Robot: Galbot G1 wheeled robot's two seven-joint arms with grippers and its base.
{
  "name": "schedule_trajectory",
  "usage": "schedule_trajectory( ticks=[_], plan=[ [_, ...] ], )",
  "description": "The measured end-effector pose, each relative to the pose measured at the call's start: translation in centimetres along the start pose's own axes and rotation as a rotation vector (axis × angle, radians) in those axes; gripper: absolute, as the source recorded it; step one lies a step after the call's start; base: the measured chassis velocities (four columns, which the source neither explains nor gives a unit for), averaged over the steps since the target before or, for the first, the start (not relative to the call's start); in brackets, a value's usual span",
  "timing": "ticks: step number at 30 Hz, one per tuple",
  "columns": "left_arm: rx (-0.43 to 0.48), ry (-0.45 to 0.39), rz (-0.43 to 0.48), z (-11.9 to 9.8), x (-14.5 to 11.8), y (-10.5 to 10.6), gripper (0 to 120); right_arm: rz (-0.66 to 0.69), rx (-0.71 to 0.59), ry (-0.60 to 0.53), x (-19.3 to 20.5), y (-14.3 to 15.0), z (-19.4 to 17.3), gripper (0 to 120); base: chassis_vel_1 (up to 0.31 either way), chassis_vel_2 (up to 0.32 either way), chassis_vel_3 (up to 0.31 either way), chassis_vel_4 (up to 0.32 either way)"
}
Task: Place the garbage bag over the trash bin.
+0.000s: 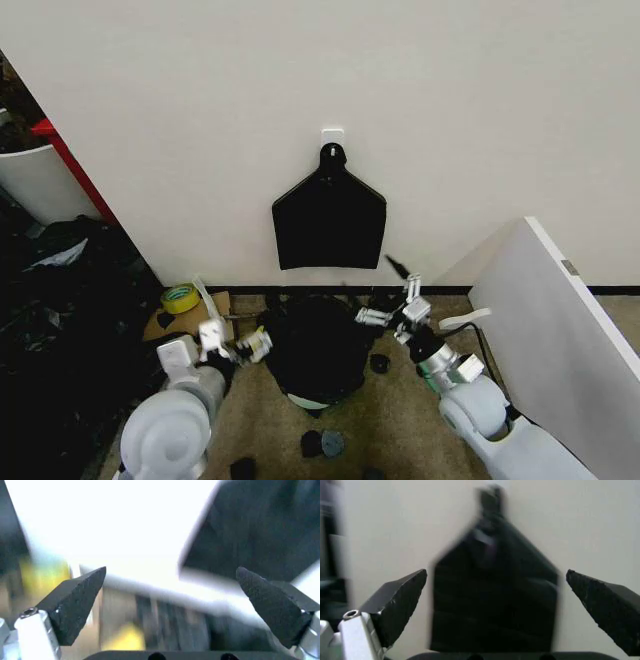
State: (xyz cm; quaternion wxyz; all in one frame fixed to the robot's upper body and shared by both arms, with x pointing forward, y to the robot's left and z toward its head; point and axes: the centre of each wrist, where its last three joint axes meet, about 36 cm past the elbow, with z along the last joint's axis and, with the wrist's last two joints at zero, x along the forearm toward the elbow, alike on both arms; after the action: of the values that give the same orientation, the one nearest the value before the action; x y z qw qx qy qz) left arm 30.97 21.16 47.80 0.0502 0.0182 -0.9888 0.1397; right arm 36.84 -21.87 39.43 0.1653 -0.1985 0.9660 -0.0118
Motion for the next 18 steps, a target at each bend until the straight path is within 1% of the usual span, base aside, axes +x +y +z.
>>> schedule_trajectory(
  ticks=[1, 2, 3, 4, 5, 7, 9, 10, 13, 15, 18],
  plan=[
    [-0.043, -0.123, 0.031, 1.1, -0.5, 0.4, 100, 0.045, 0.002, 0.018, -0.2, -0.1, -0.3, 100, 0.000, 0.000, 0.000, 0.000],
    [-0.043, -0.123, 0.031, 1.1, -0.5, 0.4, 100, 0.045, 0.002, 0.018, -0.2, -0.1, -0.3, 100, 0.000, 0.000, 0.000, 0.000],
    [-0.086, -0.221, 0.068, 2.2, -0.8, 0.9, 100, 0.073, 0.010, 0.028, -0.4, -0.3, -0.5, 100, 0.000, 0.000, 0.000, 0.000],
    [-0.125, -0.288, 0.102, 3.2, -1.0, 1.2, 100, 0.099, 0.021, 0.033, -0.7, -0.8, -0.7, 100, 0.000, 0.000, 0.000, 0.000],
    [-0.154, -0.337, 0.133, 3.9, -1.2, 1.3, 100, 0.131, 0.034, 0.039, -0.9, -1.5, -1.0, 100, 0.000, 0.000, 0.000, 0.000],
    [-0.187, -0.384, 0.188, 4.7, -1.2, 1.4, 100, 0.199, 0.061, 0.051, -1.2, -3.1, -1.6, 100, 0.000, 0.000, 0.000, 0.000],
    [-0.198, -0.400, 0.216, 5.2, -1.2, 1.5, 100, 0.243, 0.085, 0.059, -1.0, -4.6, -2.2, 100, 0.000, 0.000, 0.000, 0.000],
    [-0.198, -0.400, 0.216, 5.2, -1.2, 1.5, 100, 0.243, 0.085, 0.059, -1.0, -4.6, -2.2, 100, 0.000, 0.000, 0.000, 0.000],
    [-0.199, -0.402, 0.246, 5.4, -1.3, 1.5, 100, 0.256, 0.118, 0.068, 0.0, -6.5, -2.6, 100, 0.000, 0.000, 0.000, 0.000],
    [-0.183, -0.403, 0.256, 5.4, -1.7, 1.7, 100, 0.253, 0.126, 0.073, 0.7, -7.4, -2.7, 100, 0.000, 0.000, 0.000, 0.000],
    [-0.158, -0.405, 0.254, 5.2, -2.2, 1.9, 100, 0.260, 0.116, 0.077, 1.2, -7.6, -2.7, 100, 0.000, 0.000, 0.000, 0.000]
  ],
)
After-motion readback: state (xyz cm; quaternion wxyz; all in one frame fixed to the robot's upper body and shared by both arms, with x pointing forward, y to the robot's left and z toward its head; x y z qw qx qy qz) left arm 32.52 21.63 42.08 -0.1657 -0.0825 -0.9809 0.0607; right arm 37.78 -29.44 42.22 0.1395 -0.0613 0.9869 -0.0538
